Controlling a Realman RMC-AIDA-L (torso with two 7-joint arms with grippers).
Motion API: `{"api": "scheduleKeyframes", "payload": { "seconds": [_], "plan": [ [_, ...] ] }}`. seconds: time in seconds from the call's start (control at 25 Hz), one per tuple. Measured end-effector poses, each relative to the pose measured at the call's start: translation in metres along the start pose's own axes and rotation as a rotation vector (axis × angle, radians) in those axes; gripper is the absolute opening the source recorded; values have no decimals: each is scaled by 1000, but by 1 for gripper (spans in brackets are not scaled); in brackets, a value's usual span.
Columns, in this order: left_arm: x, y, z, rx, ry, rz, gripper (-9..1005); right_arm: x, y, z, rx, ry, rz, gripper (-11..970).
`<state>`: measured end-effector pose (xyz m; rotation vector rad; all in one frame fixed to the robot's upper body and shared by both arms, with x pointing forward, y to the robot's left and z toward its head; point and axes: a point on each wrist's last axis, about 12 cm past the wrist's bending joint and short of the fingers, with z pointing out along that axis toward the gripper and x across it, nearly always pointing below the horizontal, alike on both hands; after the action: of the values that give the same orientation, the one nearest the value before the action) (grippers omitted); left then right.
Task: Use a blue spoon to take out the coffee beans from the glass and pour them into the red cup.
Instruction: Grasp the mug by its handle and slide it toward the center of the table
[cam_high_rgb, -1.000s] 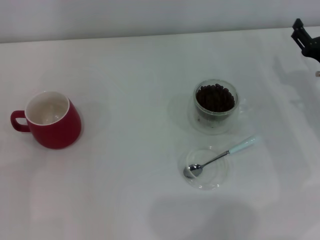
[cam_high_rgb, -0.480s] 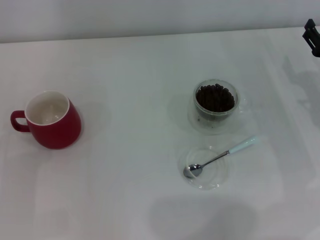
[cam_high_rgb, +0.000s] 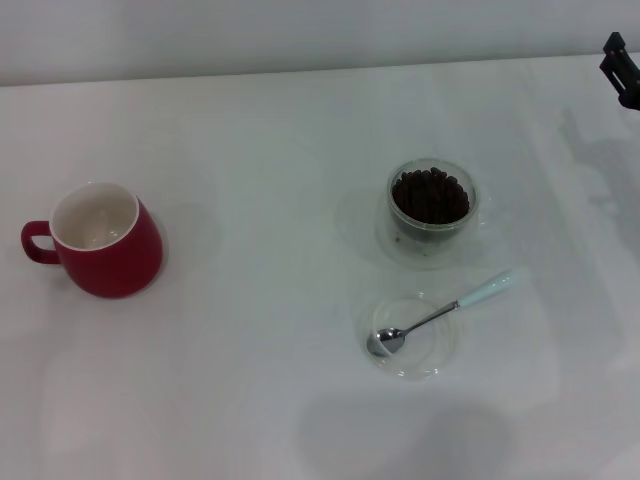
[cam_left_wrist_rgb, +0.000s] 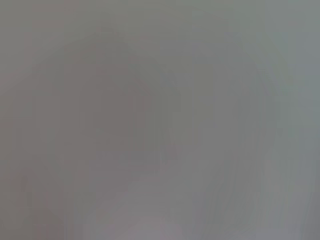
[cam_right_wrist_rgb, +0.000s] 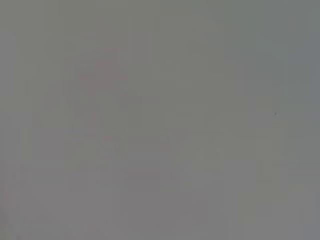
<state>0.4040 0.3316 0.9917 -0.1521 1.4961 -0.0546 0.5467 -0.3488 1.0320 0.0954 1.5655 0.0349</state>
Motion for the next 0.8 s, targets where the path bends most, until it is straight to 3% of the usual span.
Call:
{"api": "scheduleKeyframes", "payload": {
  "seconds": [0.24,0.4,0.8],
  "plan": [
    [3,7,-2,121,73,116,825,-1,2,2,-5,-4,1,841],
    [5,7,11,218,122,198,824,-4,6,7,-16,-12,2,841],
    [11,-4,45,309,185,363,824,-6,10,10,-26,-20,15,842]
  ]
}}
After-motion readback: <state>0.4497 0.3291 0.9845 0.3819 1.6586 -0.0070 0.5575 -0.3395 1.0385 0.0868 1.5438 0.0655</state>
